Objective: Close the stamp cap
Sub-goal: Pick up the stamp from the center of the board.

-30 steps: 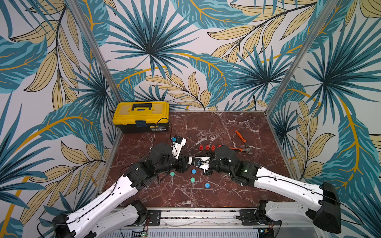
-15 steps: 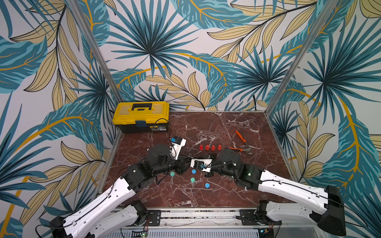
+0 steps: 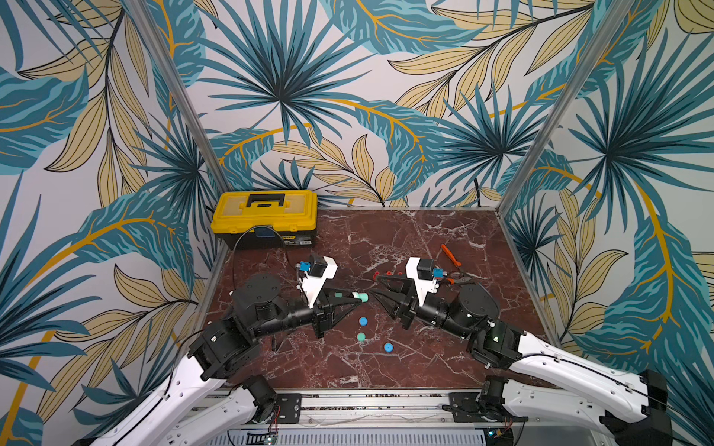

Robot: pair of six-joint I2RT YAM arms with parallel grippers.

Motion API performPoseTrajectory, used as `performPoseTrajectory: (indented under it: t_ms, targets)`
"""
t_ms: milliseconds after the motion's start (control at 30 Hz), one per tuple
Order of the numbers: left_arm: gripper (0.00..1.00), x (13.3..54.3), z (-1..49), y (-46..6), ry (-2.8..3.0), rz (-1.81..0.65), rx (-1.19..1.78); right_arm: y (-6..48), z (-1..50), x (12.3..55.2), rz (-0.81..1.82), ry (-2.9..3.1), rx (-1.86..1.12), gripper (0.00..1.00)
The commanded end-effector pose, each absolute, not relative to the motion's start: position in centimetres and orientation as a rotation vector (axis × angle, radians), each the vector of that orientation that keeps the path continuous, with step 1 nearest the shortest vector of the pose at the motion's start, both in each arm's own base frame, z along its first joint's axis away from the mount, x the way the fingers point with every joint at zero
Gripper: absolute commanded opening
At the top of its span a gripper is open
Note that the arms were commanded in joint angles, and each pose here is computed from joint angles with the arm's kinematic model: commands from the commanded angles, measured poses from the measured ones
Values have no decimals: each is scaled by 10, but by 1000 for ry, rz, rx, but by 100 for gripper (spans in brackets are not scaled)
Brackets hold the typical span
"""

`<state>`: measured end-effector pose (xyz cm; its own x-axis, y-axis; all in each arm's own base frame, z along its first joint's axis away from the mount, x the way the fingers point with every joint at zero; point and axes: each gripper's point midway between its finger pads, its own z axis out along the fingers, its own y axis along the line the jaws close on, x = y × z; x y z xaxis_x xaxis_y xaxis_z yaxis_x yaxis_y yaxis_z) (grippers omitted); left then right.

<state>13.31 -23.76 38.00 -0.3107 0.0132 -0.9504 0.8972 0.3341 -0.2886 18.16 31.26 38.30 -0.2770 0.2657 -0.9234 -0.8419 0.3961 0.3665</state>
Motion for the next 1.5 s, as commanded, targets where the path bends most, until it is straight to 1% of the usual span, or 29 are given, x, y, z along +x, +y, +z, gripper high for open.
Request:
performPoseTrajectory:
  t_ms: [0, 167, 267, 367, 600, 733, 933, 1067, 1467]
  targets:
    - [13, 106, 410, -231, 1344, -1061, 1024, 324, 406, 171, 1669, 1600, -242, 41]
    - [13, 89, 419, -225, 1165, -979, 1128, 343, 422, 146, 2041, 1635, -212, 45]
    - [13, 85, 418, -223, 1123, -949, 1154, 347, 428, 136, 2149, 1653, -237, 47]
    - [13, 83, 416, -223, 1107, -944, 1170, 347, 433, 127, 2219, 1649, -256, 46]
    - [13, 83, 412, -225, 1107, -946, 1185, 348, 435, 112, 2275, 1692, -315, 47]
    - [13, 84, 412, -225, 1107, -937, 1182, 350, 429, 106, 2265, 1740, -348, 42]
    - [13, 87, 412, -226, 1111, -927, 1179, 353, 429, 101, 2278, 1727, -385, 30]
    - [13, 89, 411, -227, 1116, -926, 1181, 355, 428, 99, 2282, 1730, -398, 27]
    - [13, 94, 413, -230, 1117, -915, 1176, 357, 427, 96, 2291, 1732, -398, 26]
